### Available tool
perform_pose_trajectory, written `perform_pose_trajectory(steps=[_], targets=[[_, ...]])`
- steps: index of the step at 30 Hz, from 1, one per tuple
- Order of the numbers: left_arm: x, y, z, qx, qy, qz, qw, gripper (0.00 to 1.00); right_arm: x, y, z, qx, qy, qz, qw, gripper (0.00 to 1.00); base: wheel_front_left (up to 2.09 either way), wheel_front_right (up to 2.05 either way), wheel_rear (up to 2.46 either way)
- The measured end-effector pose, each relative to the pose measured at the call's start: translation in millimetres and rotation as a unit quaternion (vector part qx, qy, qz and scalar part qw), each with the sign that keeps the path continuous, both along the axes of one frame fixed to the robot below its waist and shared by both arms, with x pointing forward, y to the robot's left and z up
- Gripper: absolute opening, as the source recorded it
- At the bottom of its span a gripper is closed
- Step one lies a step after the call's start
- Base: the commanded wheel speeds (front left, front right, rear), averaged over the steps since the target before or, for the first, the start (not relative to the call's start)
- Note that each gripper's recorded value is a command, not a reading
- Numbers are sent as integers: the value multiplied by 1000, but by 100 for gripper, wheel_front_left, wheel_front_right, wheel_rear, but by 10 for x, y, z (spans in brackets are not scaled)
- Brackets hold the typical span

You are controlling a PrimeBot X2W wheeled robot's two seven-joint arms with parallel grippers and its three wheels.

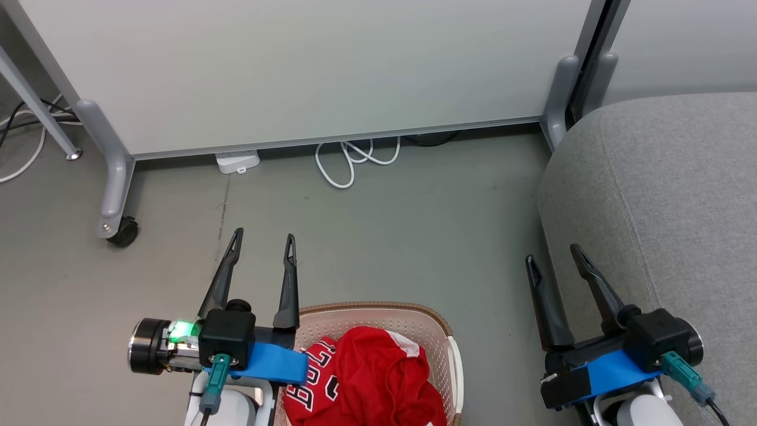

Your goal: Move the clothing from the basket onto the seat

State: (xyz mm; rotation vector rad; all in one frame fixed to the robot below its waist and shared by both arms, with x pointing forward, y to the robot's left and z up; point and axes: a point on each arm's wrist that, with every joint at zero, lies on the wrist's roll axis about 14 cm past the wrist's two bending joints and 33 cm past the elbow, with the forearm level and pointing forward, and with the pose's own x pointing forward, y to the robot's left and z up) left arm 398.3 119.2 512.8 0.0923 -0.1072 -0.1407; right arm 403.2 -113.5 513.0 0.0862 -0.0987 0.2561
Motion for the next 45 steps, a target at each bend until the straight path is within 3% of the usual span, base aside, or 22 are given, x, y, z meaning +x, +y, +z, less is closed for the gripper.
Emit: perform_pose_trajectory(steps=[20,29,37,45], targets=[[69,13,-146,-25,26,-2,999,100,75,-18,-30,1,3,-3,1000,100,0,0,0],[398,-157,-547,-24,84,-46,995,100,354,-86,-102,-5,4,-13,1000,100,0,0,0],[712,-388,-1378,18,194,-117,974,100,747,-187,-232,-15,2,-22,1000,100,0,0,0],[701,-584,-2379,58,320,-178,929,100,1016,-357,-662,-28,36,-39,998,100,0,0,0]])
